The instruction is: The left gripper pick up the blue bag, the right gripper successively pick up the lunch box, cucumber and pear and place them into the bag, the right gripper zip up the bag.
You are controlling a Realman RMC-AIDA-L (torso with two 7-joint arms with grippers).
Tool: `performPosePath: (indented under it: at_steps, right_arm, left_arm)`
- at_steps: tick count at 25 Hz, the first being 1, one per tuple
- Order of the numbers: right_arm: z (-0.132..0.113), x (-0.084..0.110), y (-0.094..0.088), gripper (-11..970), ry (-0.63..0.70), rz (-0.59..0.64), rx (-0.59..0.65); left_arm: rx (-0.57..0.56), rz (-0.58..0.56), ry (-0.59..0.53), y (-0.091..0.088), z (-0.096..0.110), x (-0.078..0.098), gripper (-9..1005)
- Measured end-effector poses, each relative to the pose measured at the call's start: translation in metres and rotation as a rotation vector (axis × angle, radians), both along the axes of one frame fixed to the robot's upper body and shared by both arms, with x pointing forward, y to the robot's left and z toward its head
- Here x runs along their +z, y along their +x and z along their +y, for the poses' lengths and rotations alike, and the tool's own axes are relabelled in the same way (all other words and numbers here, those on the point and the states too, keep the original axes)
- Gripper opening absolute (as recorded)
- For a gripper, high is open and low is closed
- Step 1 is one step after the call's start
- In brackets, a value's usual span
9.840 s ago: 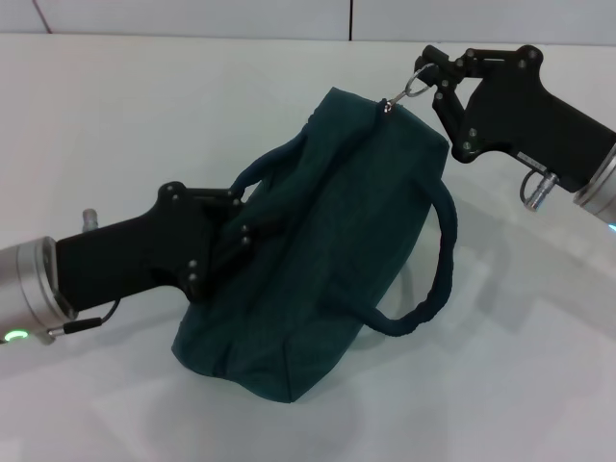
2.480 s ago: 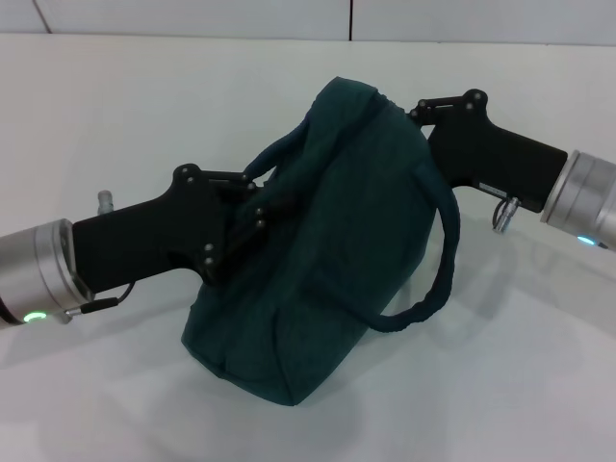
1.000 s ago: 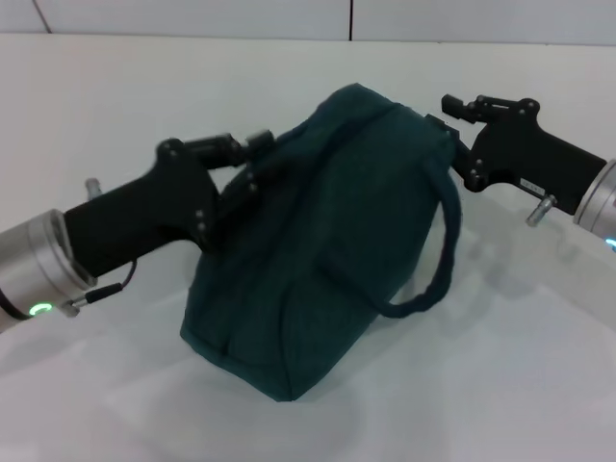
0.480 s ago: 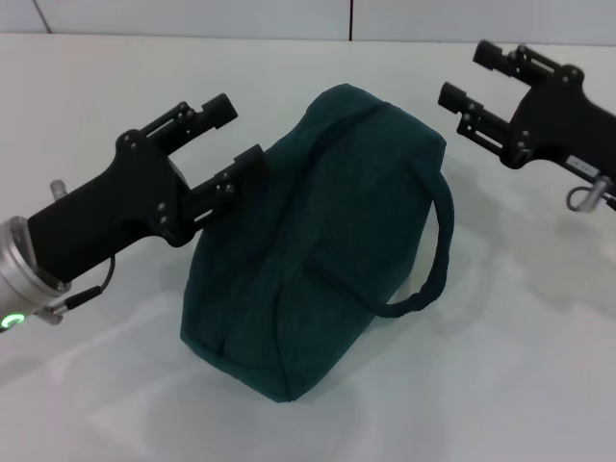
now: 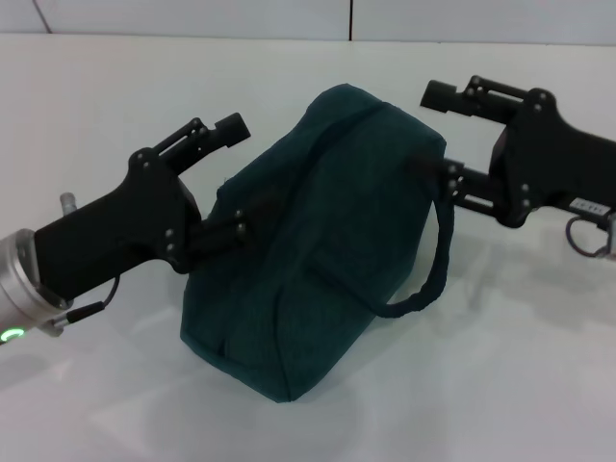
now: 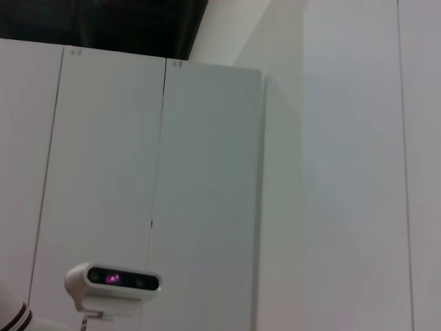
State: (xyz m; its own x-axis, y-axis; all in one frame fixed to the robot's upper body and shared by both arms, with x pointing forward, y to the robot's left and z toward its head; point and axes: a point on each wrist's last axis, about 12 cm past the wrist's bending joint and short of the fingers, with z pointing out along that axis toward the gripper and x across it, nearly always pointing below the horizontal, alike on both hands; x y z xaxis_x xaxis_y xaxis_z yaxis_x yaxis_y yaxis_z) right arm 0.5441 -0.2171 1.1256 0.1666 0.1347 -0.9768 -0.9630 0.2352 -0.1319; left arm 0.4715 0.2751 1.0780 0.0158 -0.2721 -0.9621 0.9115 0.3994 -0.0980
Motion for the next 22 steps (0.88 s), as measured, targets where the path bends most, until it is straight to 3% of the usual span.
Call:
performPosePath:
  at_steps: [22]
  right_arm:
    - [0.005,-0.013,-0.012,589,-0.008,-0.008,0.003]
  left_arm:
    - [0.003,0.006,-0.002,-0.004,-0.002,-0.004,856]
